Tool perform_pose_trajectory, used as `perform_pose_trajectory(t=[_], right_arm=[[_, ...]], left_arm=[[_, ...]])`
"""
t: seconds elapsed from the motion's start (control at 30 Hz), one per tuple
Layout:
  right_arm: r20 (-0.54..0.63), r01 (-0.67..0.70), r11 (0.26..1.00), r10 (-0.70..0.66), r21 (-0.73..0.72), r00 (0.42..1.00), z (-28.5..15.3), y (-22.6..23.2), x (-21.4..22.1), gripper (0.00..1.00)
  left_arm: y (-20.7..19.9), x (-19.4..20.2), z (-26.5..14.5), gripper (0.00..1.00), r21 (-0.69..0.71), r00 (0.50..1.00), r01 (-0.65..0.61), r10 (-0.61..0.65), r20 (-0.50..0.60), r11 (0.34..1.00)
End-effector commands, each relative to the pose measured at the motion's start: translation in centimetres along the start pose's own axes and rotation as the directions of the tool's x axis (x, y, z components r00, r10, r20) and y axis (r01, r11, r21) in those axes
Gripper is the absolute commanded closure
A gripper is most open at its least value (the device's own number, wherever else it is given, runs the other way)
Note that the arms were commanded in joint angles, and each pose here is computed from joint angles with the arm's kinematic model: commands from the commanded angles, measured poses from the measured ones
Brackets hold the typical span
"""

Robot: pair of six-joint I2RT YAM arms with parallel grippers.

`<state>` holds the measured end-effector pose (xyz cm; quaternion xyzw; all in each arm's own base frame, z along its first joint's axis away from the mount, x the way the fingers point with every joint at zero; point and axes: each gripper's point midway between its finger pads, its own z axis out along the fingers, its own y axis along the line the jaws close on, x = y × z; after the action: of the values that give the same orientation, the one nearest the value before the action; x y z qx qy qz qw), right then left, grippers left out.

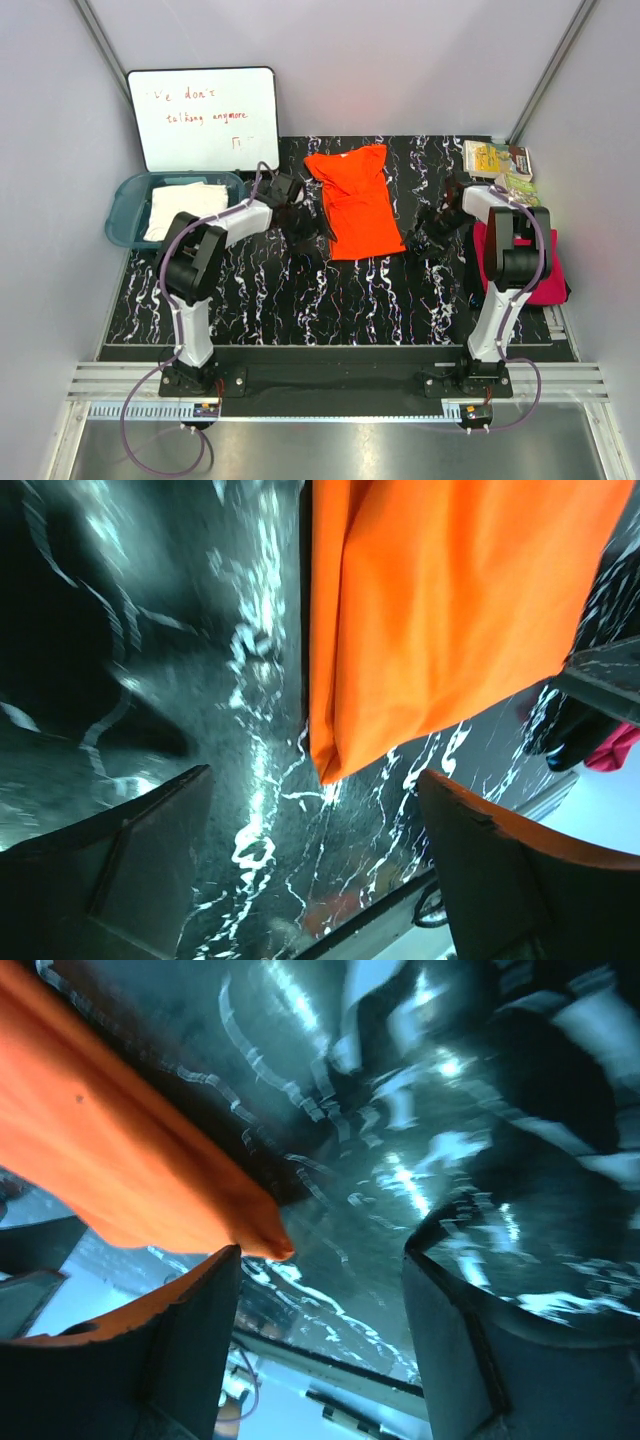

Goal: Fold and stack the t-shirts
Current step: Grab one side of the 2/3 rectangular tshirt with both arms

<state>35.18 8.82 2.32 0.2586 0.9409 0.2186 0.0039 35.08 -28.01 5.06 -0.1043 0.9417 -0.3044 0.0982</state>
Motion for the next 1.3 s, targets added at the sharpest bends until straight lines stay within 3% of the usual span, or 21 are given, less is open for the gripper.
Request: perform_pose_trajectory(t=[0.0, 0.23, 0.37, 0.4, 0.47, 0.5, 0.57, 0.63, 0.73, 1.0, 1.27], right_arm=[[0.009, 0.009, 0.995, -0.008, -0.094, 1.0, 0.5, 1.9, 0.2, 0.28], [-0.016, -0.007, 0.993, 0.005, -0.117, 1.0, 1.9, 1.6, 0.5, 0.32], [-0.027, -0.001, 0.989, -0.003, -0.15, 1.0, 2.5, 2.0, 0.3, 0.48], [-0.026, 0.002, 0.987, -0.006, -0.159, 1.0, 2.5, 2.2, 0.2, 0.57], [-0.02, 0.008, 0.985, -0.012, -0.17, 1.0, 2.7, 2.5, -0.2, 0.66], [-0.017, 0.012, 0.984, -0.015, -0.175, 1.0, 2.7, 2.6, -0.2, 0.69], [0.003, 0.036, 0.981, -0.037, -0.19, 0.999, 2.6, 2.9, -0.6, 0.85], [0.01, 0.051, 0.979, -0.05, -0.196, 0.999, 2.4, 3.0, -0.7, 0.96], [0.005, 0.065, 0.974, -0.065, -0.218, 0.998, 1.8, 3.4, -0.2, 1.0], [0.001, 0.1, 0.961, -0.103, -0.258, 0.995, -1.3, 4.0, 2.8, 1.0], [-0.001, 0.181, 0.961, -0.186, -0.211, 0.983, -3.9, 3.3, 7.2, 1.0]], left_arm=[[-2.1, 1.5, 0.1, 0.16, 0.075, 1.0, 0.013, -0.012, -0.013, 0.997], [-2.6, 3.5, 2.0, 0.26, 0.081, 0.998, 0.037, -0.033, -0.059, 0.996], [-2.5, 4.0, 3.6, 0.47, 0.079, 0.996, 0.052, -0.046, -0.079, 0.995], [-2.7, 3.9, 3.8, 0.59, 0.082, 0.996, 0.051, -0.045, -0.08, 0.995], [-2.6, 3.6, 4.5, 0.75, 0.069, 0.997, 0.046, -0.041, -0.071, 0.997], [-2.5, 3.5, 4.7, 0.89, 0.064, 0.997, 0.047, -0.042, -0.067, 0.997], [-2.0, 3.3, 5.0, 1.0, 0.04, 0.997, 0.052, -0.05, -0.054, 0.998], [-2.1, 2.8, 4.7, 1.0, 0.026, 0.999, 0.037, -0.036, -0.037, 0.999], [-2.4, 2.4, 3.7, 1.0, 0.019, 1.0, 0.009, -0.009, -0.015, 1.0], [-2.3, 3.6, -0.2, 1.0, -0.004, 0.998, -0.053, 0.053, 0.02, 0.999], [-0.3, 9.4, -4.2, 1.0, -0.06, 0.986, -0.164, 0.162, -0.027, 0.985]])
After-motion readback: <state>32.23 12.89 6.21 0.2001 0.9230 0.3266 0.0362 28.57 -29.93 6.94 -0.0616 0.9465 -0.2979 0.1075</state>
